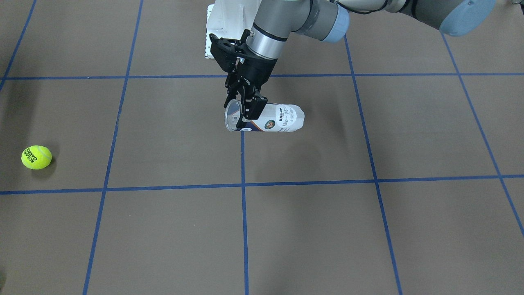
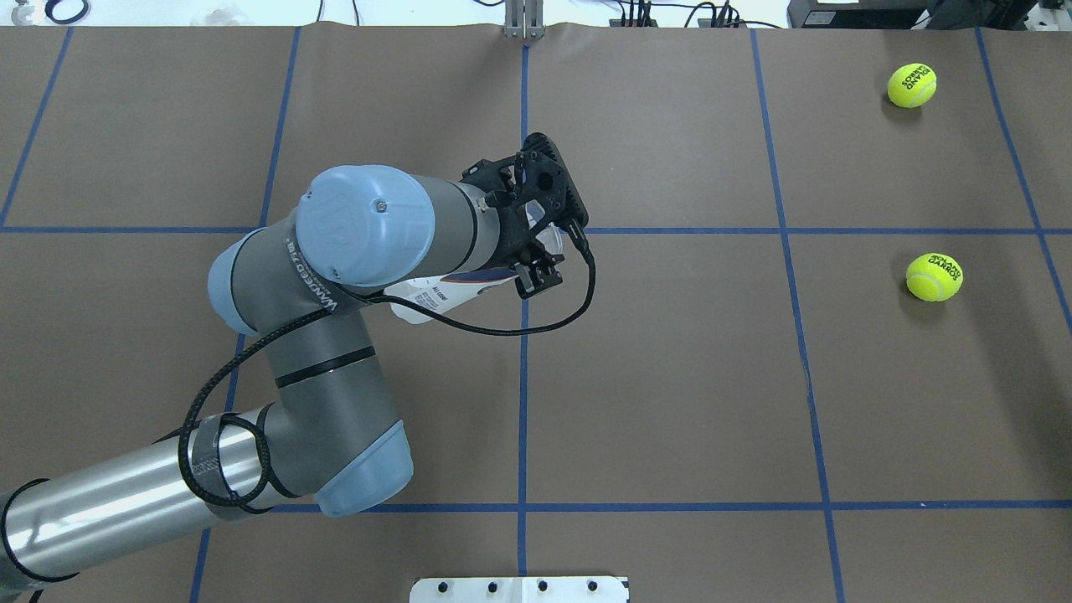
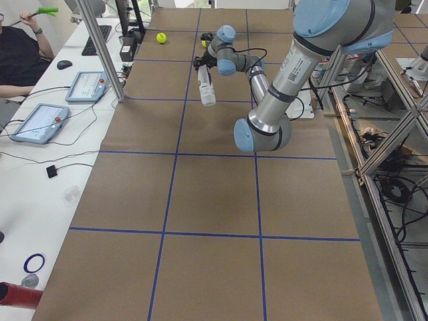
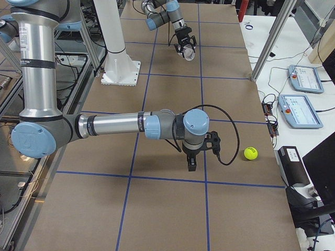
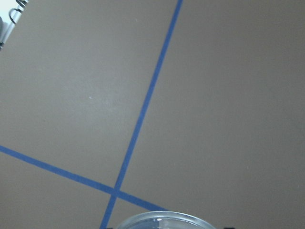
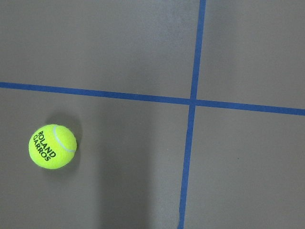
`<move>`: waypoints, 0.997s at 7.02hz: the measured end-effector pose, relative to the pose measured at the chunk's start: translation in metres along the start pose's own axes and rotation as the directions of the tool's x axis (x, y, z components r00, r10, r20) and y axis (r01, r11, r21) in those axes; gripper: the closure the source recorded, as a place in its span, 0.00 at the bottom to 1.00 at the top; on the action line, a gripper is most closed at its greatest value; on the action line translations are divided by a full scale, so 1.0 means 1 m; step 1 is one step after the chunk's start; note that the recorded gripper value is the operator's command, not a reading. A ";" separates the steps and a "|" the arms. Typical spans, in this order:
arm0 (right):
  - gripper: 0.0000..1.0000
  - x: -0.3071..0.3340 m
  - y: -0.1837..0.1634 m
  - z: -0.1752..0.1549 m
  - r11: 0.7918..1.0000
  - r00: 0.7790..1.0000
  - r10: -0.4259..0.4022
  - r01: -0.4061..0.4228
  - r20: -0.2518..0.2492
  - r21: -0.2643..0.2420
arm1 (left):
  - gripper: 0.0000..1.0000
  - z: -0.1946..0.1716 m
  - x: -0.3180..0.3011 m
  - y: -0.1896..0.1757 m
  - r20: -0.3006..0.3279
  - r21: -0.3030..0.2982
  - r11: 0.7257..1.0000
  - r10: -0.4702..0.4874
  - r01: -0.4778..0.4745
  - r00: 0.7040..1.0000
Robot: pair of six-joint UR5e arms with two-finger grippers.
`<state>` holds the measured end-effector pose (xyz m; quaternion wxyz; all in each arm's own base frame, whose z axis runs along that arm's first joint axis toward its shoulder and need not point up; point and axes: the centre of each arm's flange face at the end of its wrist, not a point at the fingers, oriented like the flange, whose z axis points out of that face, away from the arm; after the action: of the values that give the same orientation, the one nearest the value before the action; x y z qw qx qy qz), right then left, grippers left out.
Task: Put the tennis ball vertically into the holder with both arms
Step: 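Lift the can with the left gripper and tilt it upright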
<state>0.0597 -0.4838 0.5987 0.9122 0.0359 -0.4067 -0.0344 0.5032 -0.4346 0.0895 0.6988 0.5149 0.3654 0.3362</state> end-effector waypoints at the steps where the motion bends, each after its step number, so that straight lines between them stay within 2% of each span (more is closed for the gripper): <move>1: 0.00 -0.001 0.000 -0.001 1.000 1.000 -0.002 0.002 0.000 0.002 | 0.61 -0.013 -0.006 -0.010 0.039 0.152 0.984 -0.102 0.095 0.994; 2: 0.00 -0.002 -0.001 -0.002 1.000 1.000 -0.004 0.004 0.000 0.003 | 0.61 -0.025 -0.014 -0.014 0.068 0.308 0.937 -0.197 0.167 0.978; 3: 0.00 -0.003 -0.001 -0.002 1.000 1.000 -0.004 0.004 0.000 0.004 | 0.66 -0.027 -0.021 -0.009 0.090 0.461 0.862 -0.283 0.212 0.955; 4: 0.00 -0.004 -0.002 -0.004 1.000 1.000 -0.006 0.006 0.000 0.005 | 0.69 -0.012 -0.026 0.008 0.098 0.579 0.781 -0.351 0.233 0.931; 5: 0.00 -0.005 -0.003 -0.004 1.000 1.000 -0.007 0.007 0.000 0.006 | 0.69 0.011 -0.029 0.032 0.097 0.657 0.712 -0.403 0.246 0.910; 6: 0.00 -0.005 -0.003 -0.005 1.000 1.000 -0.008 0.008 0.000 0.008 | 0.69 0.034 -0.030 0.055 0.100 0.709 0.659 -0.447 0.252 0.889; 7: 0.00 -0.007 -0.003 -0.006 1.000 1.000 -0.010 0.010 0.000 0.009 | 0.69 0.046 -0.031 0.071 0.107 0.736 0.628 -0.477 0.253 0.873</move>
<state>0.0597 -0.4863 0.5895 0.9118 0.0421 -0.4067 -0.0372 0.5207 -0.4654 0.1721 0.5494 0.6983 0.4551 -0.0585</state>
